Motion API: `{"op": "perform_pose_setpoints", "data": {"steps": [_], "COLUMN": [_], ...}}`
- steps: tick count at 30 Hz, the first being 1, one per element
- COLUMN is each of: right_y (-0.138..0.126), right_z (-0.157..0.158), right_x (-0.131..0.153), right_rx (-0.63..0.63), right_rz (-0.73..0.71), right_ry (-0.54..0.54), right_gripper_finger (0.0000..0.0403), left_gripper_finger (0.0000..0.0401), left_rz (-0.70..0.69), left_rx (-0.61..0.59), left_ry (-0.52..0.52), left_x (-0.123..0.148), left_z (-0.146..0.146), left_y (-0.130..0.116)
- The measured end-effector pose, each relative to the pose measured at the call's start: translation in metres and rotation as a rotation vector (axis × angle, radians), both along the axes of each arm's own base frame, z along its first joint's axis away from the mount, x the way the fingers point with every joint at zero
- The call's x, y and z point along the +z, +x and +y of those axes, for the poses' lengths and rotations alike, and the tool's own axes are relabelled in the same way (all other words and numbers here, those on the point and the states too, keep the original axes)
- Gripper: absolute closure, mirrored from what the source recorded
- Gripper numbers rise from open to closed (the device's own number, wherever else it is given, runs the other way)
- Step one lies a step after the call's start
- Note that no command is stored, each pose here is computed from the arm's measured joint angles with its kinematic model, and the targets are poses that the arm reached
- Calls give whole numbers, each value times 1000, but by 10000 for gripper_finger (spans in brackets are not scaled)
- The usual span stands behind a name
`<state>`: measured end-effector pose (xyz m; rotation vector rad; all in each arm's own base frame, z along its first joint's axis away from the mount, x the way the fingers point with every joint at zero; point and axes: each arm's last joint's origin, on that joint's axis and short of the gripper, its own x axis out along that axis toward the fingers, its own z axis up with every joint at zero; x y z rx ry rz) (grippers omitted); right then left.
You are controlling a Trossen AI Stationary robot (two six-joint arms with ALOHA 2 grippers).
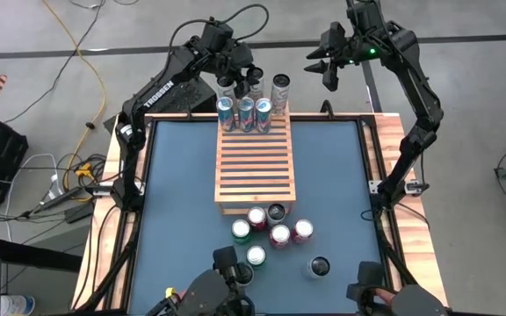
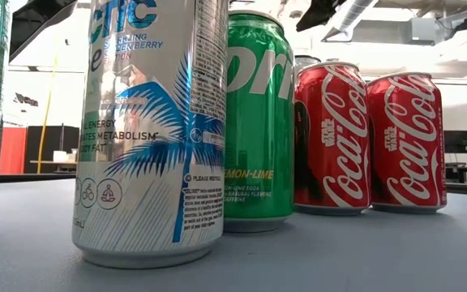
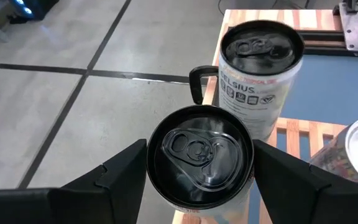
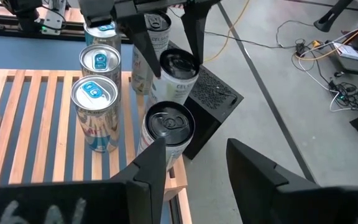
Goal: Place canned beverage on shelf
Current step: Adjust the soda cans on the shelf
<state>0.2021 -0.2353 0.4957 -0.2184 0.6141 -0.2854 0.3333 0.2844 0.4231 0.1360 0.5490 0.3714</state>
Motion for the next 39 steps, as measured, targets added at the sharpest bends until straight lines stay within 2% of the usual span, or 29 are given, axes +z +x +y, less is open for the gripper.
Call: {"op": "perform_pose_setpoints", "data": {"steps": [8,18,24,39], "right_y": [0,0,0,0], "right_z": [0,0,0,0], "right_x": [0,0,0,0], "right_rx": [0,0,0,0], "right_rz": [0,0,0,-1], "right_ry": [0,0,0,0], "right_gripper_finger": [242,242,242,242], "left_gripper_finger": [154,152,152,151], "left_rz": [21,69,107,143], "left_rx": [10,20,28,48], "left_ry": [-21,-4,44,47], "left_x": [1,-1,1,3], "left_z": [-7,-15,-22,-27], "left_y": [0,4,6,1]}}
